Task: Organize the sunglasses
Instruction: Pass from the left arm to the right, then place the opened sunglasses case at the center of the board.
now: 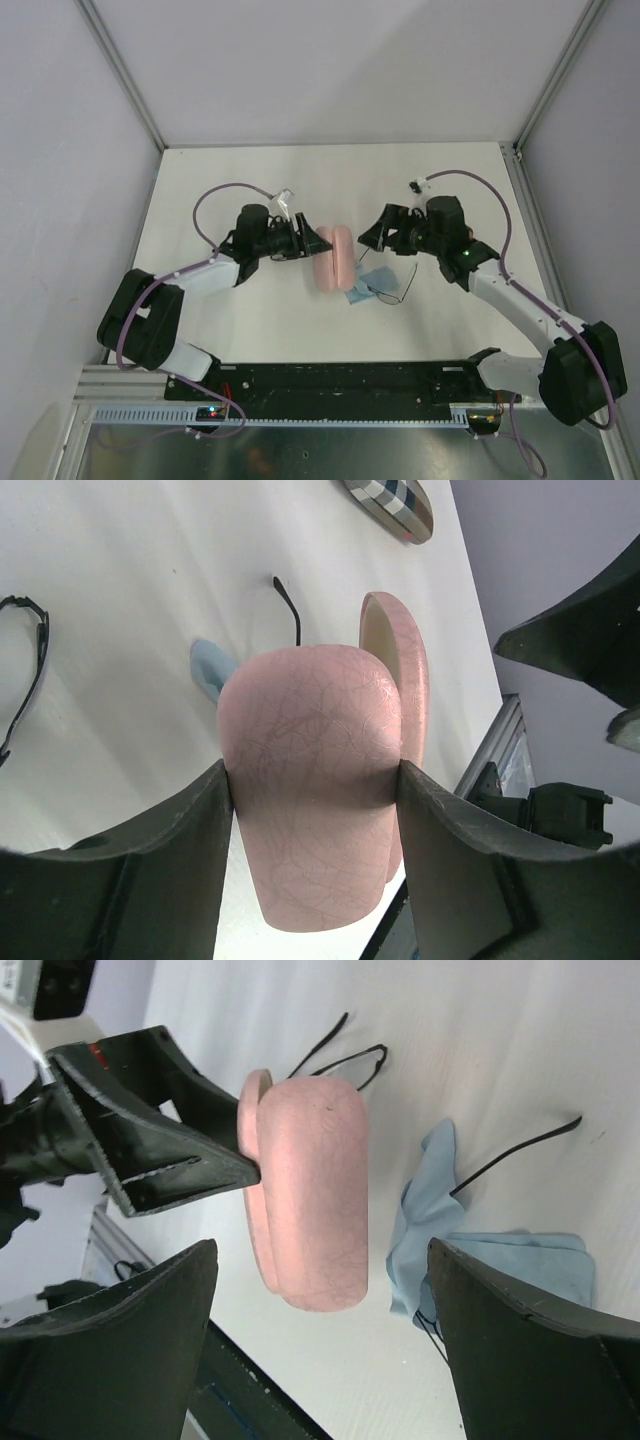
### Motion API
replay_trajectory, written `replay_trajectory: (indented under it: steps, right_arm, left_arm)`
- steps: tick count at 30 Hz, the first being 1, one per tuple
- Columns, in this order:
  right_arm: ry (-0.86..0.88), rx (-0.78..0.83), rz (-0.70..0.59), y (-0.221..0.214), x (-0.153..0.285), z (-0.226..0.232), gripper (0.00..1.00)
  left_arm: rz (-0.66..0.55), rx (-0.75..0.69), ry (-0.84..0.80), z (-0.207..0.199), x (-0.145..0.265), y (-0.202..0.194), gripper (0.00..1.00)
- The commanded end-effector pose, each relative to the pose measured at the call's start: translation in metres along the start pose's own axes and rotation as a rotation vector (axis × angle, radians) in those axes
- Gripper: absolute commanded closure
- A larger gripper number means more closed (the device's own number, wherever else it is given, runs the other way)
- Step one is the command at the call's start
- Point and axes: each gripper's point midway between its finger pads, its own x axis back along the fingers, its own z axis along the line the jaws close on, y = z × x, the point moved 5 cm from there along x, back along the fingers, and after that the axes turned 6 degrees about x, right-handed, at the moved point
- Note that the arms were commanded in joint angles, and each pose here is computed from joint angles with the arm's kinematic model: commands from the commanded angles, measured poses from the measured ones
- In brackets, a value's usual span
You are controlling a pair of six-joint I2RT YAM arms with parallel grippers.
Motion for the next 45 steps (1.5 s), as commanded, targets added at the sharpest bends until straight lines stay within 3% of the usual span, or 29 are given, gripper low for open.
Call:
replay_trajectory:
  steps: [1,15,22,32,34,36,39,42,45]
  right_arm:
    - [0.184,0.047,-0.003,0.004,0.019,0.012,0.10]
    - [0.532,0.101,-0.060,0.001,0.055,0.041,0.16]
    - [0.673,0.116,-0.086,0.007,0.072,0.063,0.19]
    - [0.767,0.121,-0.062,-0.001,0.066,0.086,0.37]
    - [0.786,0.119,-0.059,-0.002,0.063,0.091,0.53]
    - [0.797,0.111,-0.059,-0.003,0.060,0.094,0.72]
    - [0.793,0.086,-0.060,-0.002,0.056,0.095,0.95]
    - [0.778,0.066,-0.065,-0.001,0.052,0.095,0.99]
    - [0.741,0.049,-0.067,-0.003,0.045,0.092,1.00]
  left_arm:
    - [0.009,-0.064,-0.096,-0.020,0.005,0.009,0.89]
    - [0.094,-0.128,-0.456,-0.105,0.049,0.019,0.89]
    - [0.104,-0.153,-0.548,-0.128,0.068,0.020,0.88]
    - [0.107,-0.139,-0.590,-0.135,0.072,0.020,0.88]
    - [0.107,-0.135,-0.595,-0.136,0.072,0.021,0.87]
    - [0.099,-0.125,-0.589,-0.135,0.071,0.022,0.79]
    - [0.063,-0.099,-0.561,-0.128,0.070,0.025,0.41]
    - [0.023,-0.061,-0.517,-0.112,0.072,0.027,0.18]
    - [-0.019,0.013,-0.451,-0.084,0.079,0.031,0.06]
